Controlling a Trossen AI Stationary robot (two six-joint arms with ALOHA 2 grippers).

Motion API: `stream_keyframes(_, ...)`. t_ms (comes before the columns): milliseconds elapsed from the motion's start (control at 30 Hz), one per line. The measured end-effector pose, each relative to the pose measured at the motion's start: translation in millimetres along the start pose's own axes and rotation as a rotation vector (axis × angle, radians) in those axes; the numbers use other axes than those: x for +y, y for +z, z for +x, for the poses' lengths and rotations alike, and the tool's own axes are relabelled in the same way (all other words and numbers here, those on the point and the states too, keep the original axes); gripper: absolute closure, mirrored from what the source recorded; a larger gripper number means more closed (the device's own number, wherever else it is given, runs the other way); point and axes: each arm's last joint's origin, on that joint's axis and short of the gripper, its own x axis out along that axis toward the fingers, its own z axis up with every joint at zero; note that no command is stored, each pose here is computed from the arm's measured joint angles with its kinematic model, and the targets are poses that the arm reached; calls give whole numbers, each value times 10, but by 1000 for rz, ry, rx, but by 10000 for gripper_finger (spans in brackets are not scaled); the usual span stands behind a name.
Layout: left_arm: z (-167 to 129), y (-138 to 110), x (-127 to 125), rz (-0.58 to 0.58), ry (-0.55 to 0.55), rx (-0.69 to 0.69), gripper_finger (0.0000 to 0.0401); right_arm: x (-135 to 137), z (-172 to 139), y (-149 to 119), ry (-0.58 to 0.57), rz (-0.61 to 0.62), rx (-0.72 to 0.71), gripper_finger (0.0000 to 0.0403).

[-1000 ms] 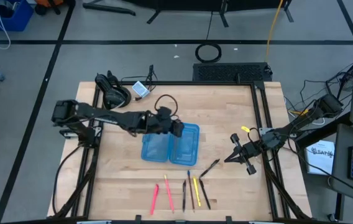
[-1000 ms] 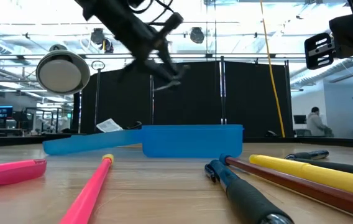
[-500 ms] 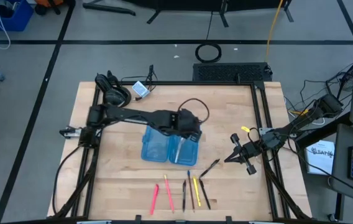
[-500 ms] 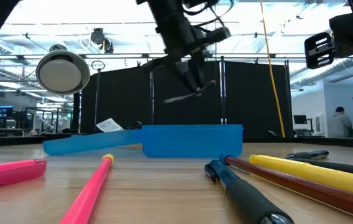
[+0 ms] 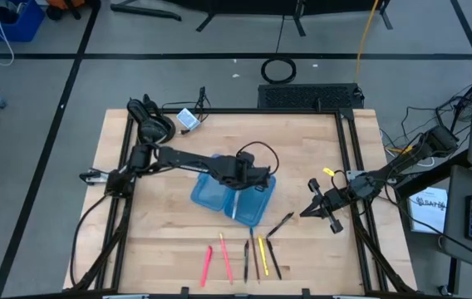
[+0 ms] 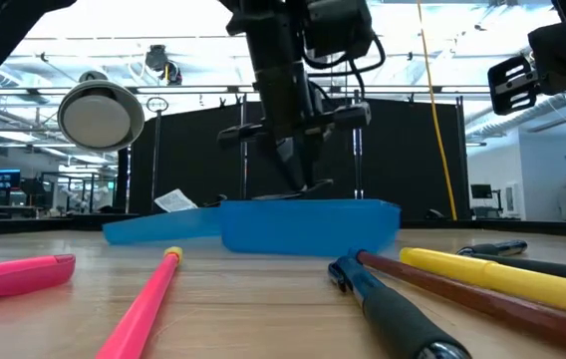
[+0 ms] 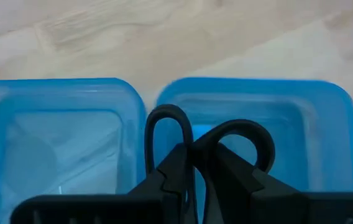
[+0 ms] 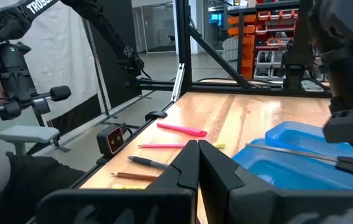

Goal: Pick & place school supplies into a supply box
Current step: Put the black scissors into the blue supply box

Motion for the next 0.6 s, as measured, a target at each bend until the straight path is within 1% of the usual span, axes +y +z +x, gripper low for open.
stream_keyframes(200,43,73,33,49,3,-8,339,0,0,1,0,-7,-1,403)
stream_keyframes(367,71,145,15,96,-65,28,339,0,0,4,0,-26,-4,403)
stream_keyframes(600,165,107,5,113,-57,45,339,1,0,8,0,-29,-8,403)
